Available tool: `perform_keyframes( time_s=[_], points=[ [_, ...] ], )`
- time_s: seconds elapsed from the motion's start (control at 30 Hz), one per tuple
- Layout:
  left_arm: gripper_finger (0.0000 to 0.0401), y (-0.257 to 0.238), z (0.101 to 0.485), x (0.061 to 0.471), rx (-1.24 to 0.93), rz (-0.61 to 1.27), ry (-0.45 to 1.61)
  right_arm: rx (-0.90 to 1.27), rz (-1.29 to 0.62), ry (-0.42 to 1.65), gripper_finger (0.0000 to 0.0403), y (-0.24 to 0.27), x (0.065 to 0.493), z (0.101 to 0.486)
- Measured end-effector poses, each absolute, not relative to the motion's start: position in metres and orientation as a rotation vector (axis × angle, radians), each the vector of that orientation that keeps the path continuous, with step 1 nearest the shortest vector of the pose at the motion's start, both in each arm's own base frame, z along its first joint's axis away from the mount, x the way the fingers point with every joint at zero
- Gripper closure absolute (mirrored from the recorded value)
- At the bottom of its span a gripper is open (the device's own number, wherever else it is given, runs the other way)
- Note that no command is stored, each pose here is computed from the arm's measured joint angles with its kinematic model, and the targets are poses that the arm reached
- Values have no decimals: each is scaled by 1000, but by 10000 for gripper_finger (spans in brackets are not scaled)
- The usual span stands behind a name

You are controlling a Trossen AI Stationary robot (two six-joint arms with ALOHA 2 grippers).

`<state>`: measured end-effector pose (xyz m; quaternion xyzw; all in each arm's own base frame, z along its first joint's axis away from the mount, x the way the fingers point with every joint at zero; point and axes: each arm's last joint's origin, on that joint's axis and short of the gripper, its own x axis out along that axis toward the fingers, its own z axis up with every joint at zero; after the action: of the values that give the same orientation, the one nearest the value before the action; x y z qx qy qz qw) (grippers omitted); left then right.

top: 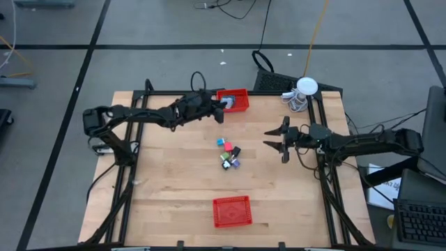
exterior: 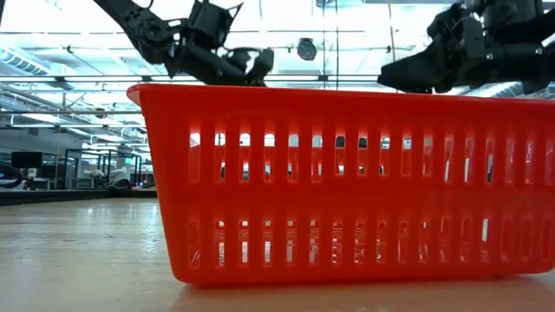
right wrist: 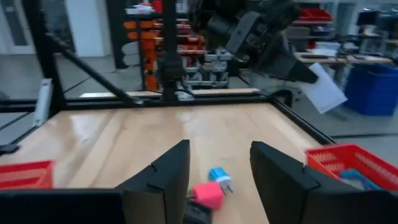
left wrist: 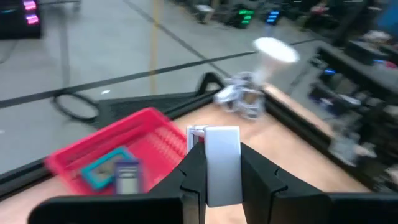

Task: Pick & Place Office items
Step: Put the white timer into the top orange bin

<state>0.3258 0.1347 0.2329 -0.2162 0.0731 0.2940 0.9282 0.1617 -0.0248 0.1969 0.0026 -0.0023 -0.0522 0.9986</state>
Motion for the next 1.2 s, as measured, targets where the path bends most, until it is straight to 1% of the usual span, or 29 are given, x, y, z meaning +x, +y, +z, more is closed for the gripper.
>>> perform_keyframes(
  time_s=[0.13,0.3,0.47,0.6,0.87,1.03,1.2],
  points=[
    [342,149,218,328,-469,646,181,51,-138,4,259,-32,159,192],
    [340,158,207,344,-477,653,227,73,-74,-19,268,-34,159,195],
    [342,171,199,361,-455,716,322,74,-57,-27,273,-34,159,196],
    [337,180,201,369,-441,794,377,81,-57,-25,273,-34,159,195],
    [342,191,202,368,-491,854,396,75,-58,-25,273,-34,159,195],
    [321,194,199,364,-499,873,430,74,-58,-25,273,-34,159,195],
    [315,195,199,364,-524,879,416,74,-58,-25,273,-34,159,195]
  ],
)
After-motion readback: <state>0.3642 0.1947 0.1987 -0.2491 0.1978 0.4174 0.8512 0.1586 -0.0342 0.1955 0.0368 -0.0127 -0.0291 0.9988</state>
